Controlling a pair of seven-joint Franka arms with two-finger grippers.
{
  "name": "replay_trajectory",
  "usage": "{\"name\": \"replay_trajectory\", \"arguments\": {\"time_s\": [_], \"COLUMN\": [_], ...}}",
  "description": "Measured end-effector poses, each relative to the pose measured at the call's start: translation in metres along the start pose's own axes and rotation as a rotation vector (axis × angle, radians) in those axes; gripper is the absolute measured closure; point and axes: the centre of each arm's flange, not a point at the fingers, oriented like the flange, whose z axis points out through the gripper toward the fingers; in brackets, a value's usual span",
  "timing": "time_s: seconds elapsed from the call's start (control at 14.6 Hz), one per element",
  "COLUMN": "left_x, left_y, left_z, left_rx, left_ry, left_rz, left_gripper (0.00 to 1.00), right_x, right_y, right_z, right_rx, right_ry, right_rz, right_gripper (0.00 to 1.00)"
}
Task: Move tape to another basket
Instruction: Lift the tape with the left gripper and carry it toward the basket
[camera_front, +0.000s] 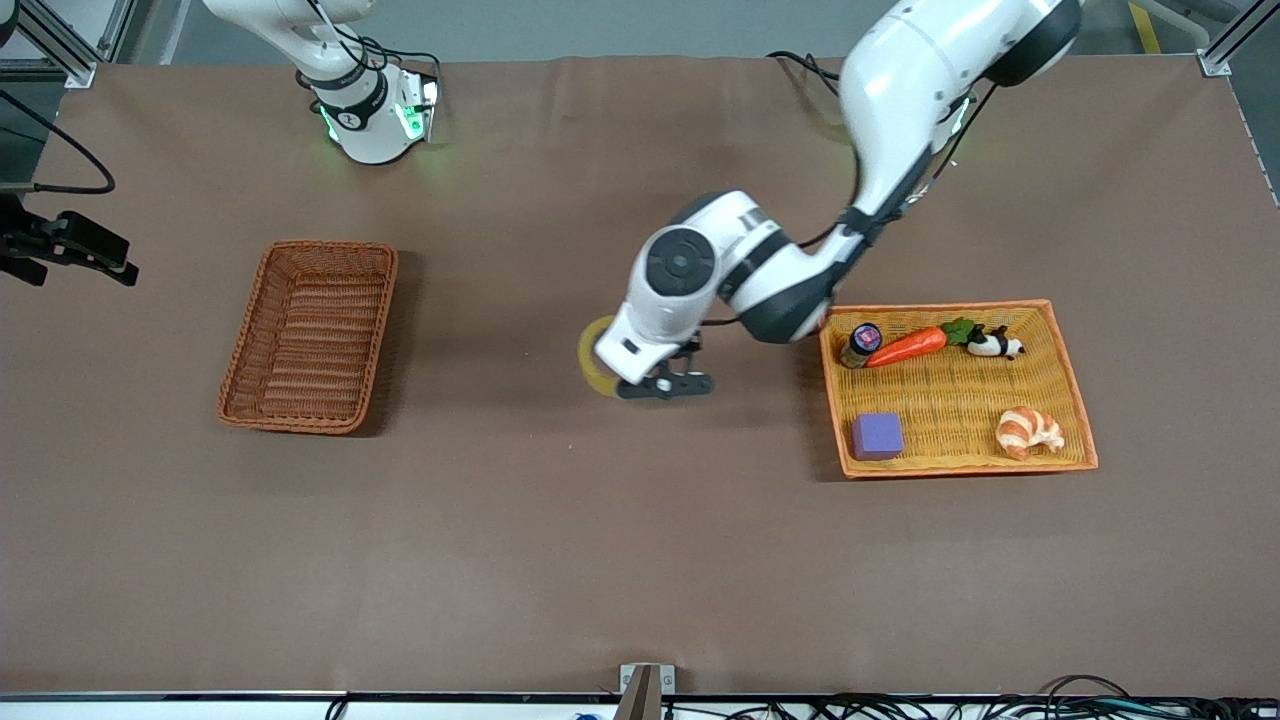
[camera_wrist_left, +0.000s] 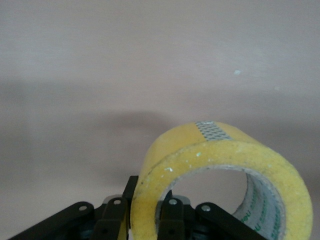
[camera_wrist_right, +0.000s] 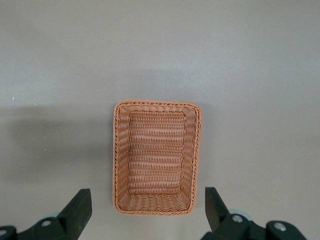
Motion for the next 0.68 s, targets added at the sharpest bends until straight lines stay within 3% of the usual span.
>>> {"name": "replay_trajectory", "arguments": {"time_s": [0.2,0.41,0.68], "left_x": [-0.027,-0.045,-0.022], "left_y": [0.036,0.057,0.053], "left_z": [0.053,0.103,0.070], "left_rx": [0.035,0.007,-0.078], "left_ry": [0.062,0.092,0.033], "left_rz": [0.066,0.093,-0.034], "left_gripper": [0.78,0.76,0.41], "right_x": [0.000,0.000,0.000], "right_y": [0.000,0.000,0.000], "right_z": [0.000,0.000,0.001], "right_rx": [0.000,0.000,0.000], "right_ry": [0.000,-0.001,0.000], "right_rz": [0.000,0.000,0.000], "right_gripper": [0.00,0.00,0.00]}}
